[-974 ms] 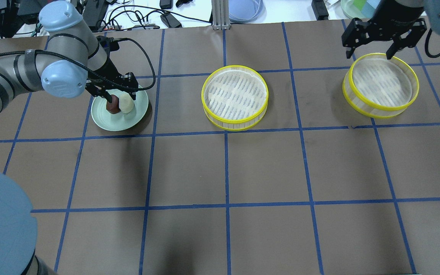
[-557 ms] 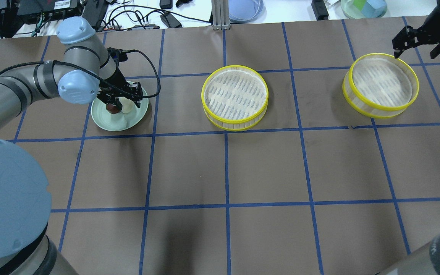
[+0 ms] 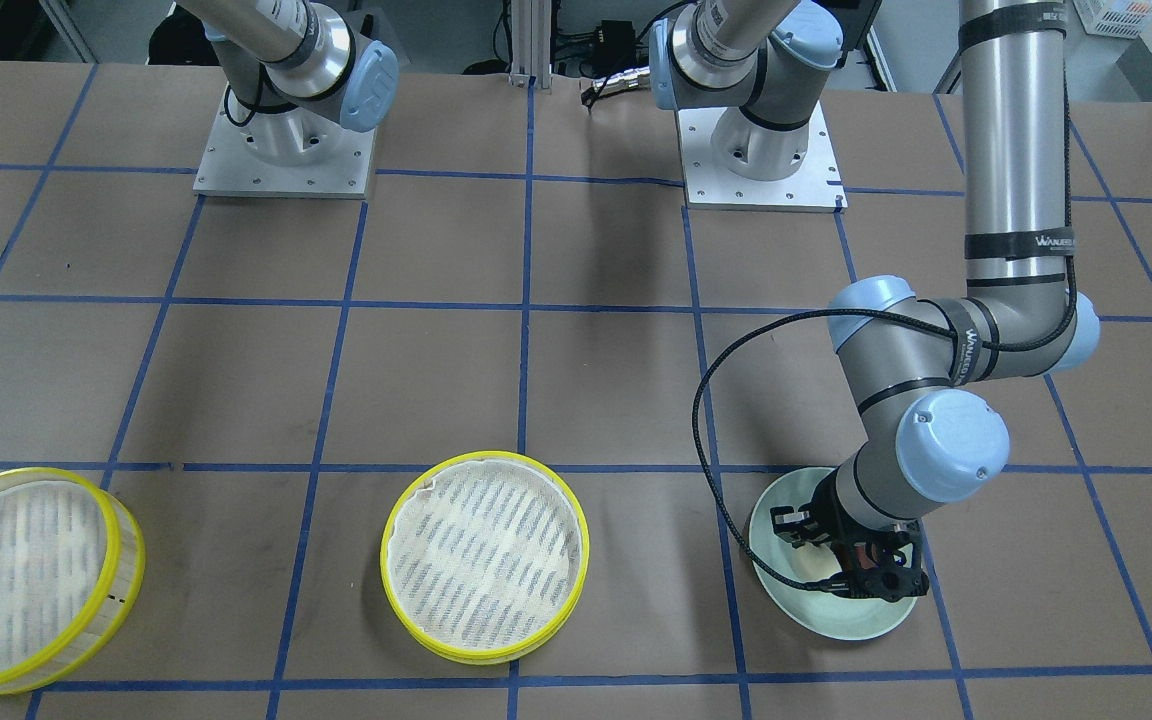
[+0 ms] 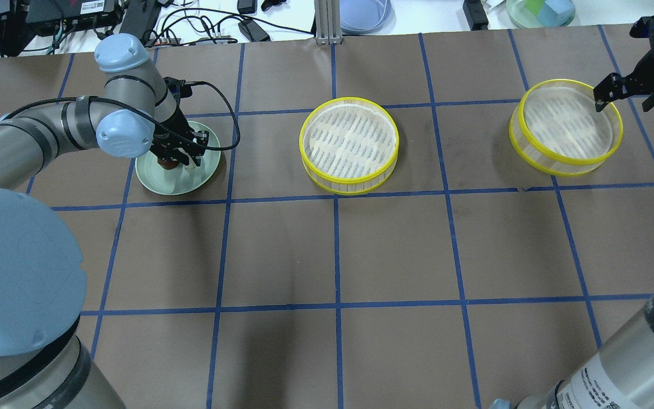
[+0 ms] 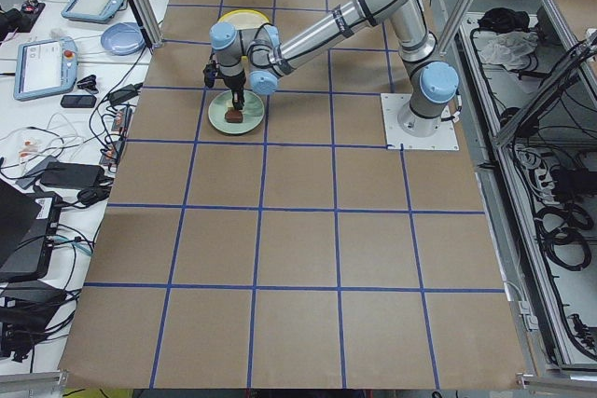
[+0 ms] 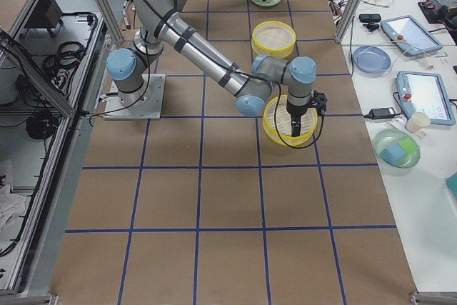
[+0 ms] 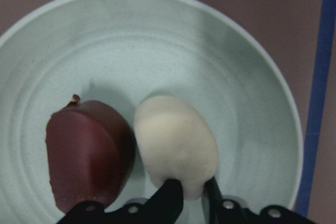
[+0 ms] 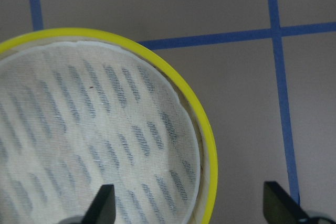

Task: Stack buns with steamer

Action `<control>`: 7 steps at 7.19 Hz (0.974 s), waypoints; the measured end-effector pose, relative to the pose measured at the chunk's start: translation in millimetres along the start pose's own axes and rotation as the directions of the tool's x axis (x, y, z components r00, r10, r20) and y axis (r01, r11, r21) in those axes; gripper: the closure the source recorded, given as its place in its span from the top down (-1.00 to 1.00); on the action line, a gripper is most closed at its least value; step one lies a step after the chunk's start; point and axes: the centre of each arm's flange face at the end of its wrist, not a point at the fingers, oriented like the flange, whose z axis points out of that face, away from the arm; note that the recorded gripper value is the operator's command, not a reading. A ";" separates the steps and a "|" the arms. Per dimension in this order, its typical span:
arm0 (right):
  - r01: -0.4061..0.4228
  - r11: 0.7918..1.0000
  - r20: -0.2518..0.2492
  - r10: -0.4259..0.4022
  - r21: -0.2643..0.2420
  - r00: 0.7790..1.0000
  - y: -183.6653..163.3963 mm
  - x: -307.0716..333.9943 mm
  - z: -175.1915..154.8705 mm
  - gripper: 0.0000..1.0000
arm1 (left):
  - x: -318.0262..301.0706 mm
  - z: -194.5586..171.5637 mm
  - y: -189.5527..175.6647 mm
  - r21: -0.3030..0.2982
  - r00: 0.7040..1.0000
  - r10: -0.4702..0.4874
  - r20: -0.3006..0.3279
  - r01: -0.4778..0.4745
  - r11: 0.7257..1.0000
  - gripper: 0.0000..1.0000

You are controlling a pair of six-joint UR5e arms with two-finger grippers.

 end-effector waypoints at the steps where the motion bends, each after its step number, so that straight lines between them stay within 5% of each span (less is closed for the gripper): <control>1: 0.019 1.000 0.006 -0.019 -0.009 1.000 2.9 12.6 11.4 0.81 | -0.4 -9.4 -4.0 0.019 1.000 -0.002 0.003 0.002 1.000 -1.00; 4: 0.036 0.999 0.025 -0.035 -0.038 0.999 6.7 21.6 38.0 0.12 | 9.8 -51.3 -10.0 0.091 0.999 -0.048 -0.008 0.048 0.995 -1.00; 5: 0.037 0.998 0.024 -0.036 -0.042 0.999 7.2 21.9 39.8 -0.31 | 32.5 -66.4 -7.1 0.116 0.996 -0.090 -0.019 0.091 0.989 -1.00; 7: 0.036 0.998 0.021 -0.035 -0.046 0.999 7.6 22.5 40.6 -0.75 | 109.5 -93.3 8.4 0.166 0.991 -0.126 -0.046 0.132 0.977 -1.00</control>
